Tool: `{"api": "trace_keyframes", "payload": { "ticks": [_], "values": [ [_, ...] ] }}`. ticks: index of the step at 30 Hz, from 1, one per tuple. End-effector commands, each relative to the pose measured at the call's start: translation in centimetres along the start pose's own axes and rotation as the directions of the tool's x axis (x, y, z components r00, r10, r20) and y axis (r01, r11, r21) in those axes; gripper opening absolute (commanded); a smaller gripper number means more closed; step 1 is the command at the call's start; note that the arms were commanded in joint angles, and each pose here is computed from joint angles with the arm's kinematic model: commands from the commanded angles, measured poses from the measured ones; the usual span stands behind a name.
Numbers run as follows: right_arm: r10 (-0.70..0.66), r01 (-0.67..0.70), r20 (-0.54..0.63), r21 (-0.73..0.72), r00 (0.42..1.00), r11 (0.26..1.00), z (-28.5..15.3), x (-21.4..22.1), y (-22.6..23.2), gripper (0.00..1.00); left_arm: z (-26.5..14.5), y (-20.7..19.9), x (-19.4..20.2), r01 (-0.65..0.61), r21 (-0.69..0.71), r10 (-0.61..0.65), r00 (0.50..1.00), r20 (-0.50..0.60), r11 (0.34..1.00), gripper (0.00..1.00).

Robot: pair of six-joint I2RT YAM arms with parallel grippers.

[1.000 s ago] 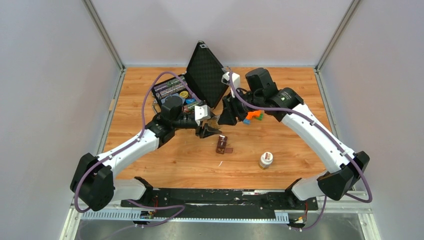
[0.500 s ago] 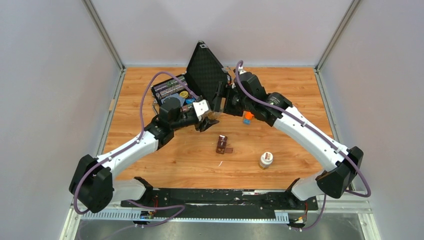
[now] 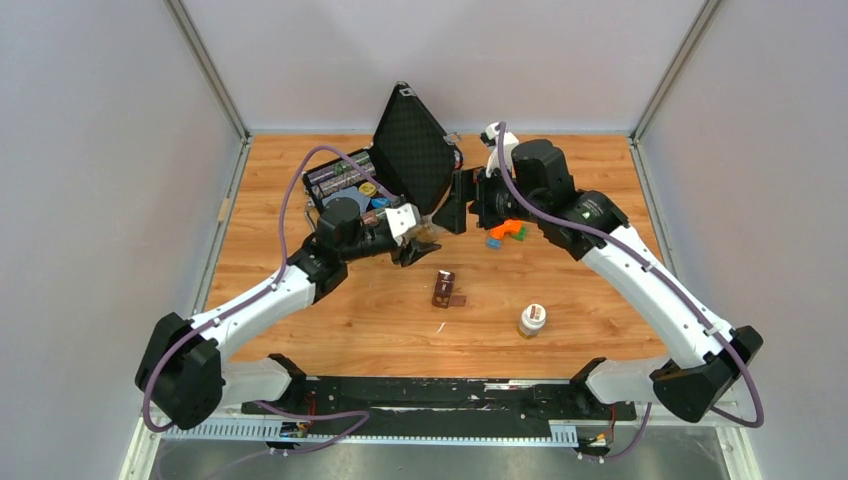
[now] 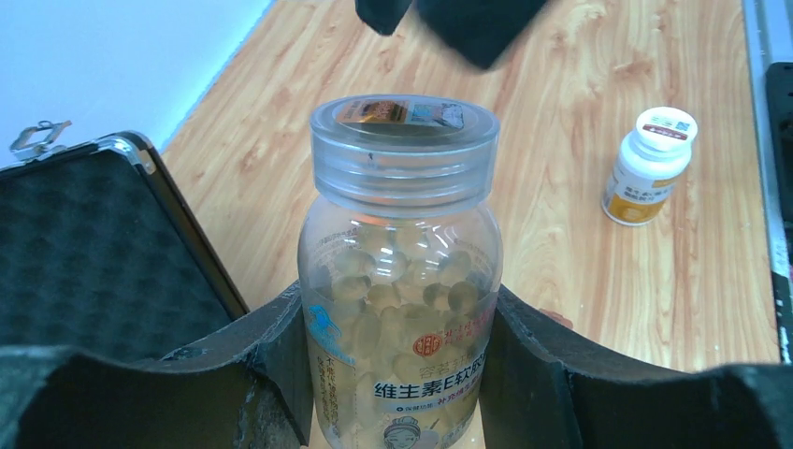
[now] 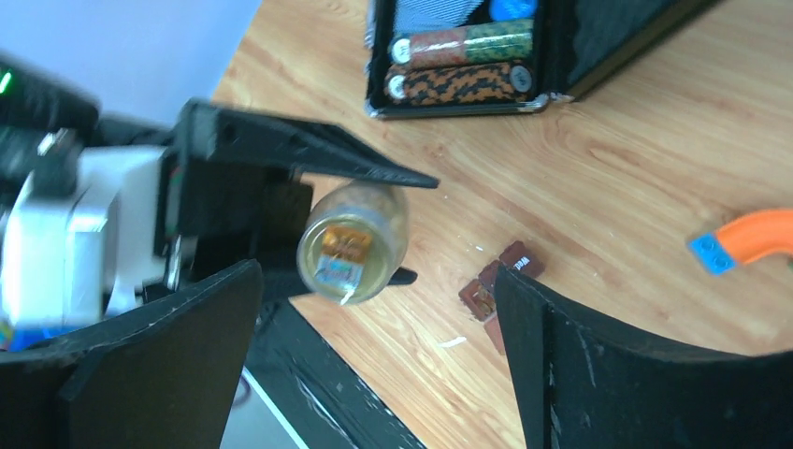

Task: Sort the pills into containers

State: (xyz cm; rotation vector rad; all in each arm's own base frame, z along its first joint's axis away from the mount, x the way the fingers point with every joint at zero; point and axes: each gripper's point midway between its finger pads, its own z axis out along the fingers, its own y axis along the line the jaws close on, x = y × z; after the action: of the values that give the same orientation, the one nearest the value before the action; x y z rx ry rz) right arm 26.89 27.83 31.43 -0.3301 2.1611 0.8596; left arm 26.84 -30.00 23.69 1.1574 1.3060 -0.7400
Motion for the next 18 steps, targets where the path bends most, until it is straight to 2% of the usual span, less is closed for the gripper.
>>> {"api": "trace_keyframes", "payload": {
  "ticks": [1,7,8,10,11,12,14,18],
  "values": [
    [-0.335,0.308,-0.05,-0.283,0.941,0.908,-2.3,2.1,3.2,0.99,-0.2,-0.9,-2.8,-0.05,0.081,0.045,0.997,0.063,0.995,0.0],
    [-0.42,0.361,-0.179,-0.288,0.89,0.887,-1.5,4.0,1.7,0.97,-0.2,-2.6,-3.1,-0.057,0.199,0.046,0.997,0.061,0.978,0.0],
    [-0.429,0.37,-0.185,-0.285,0.884,0.884,-1.3,4.0,1.5,0.94,-0.2,-2.8,-3.1,-0.057,0.213,0.045,0.997,0.057,0.975,0.0],
    [-0.449,0.388,-0.179,-0.293,0.876,0.874,-1.2,3.8,1.6,0.73,-0.2,-3.2,-3.0,-0.051,0.24,0.04,0.998,0.05,0.969,0.0],
    [-0.45,0.39,-0.175,-0.295,0.876,0.872,-1.1,3.6,1.7,0.65,-0.2,-3.3,-2.9,-0.048,0.251,0.037,0.998,0.048,0.967,0.0],
    [-0.448,0.386,-0.172,-0.301,0.878,0.872,-1.0,3.4,1.9,0.62,-0.2,-3.4,-2.8,-0.049,0.255,0.038,0.998,0.046,0.966,0.0],
    [-0.441,0.378,-0.163,-0.312,0.882,0.871,-0.9,3.2,2.3,0.63,-0.1,-3.5,-2.4,-0.043,0.262,0.034,0.999,0.039,0.964,0.0],
    [-0.44,0.381,-0.17,-0.294,0.882,0.876,-0.6,3.5,1.8,0.87,0.1,-3.5,-2.1,-0.04,0.266,0.032,0.999,0.033,0.963,0.0]
  ]
}}
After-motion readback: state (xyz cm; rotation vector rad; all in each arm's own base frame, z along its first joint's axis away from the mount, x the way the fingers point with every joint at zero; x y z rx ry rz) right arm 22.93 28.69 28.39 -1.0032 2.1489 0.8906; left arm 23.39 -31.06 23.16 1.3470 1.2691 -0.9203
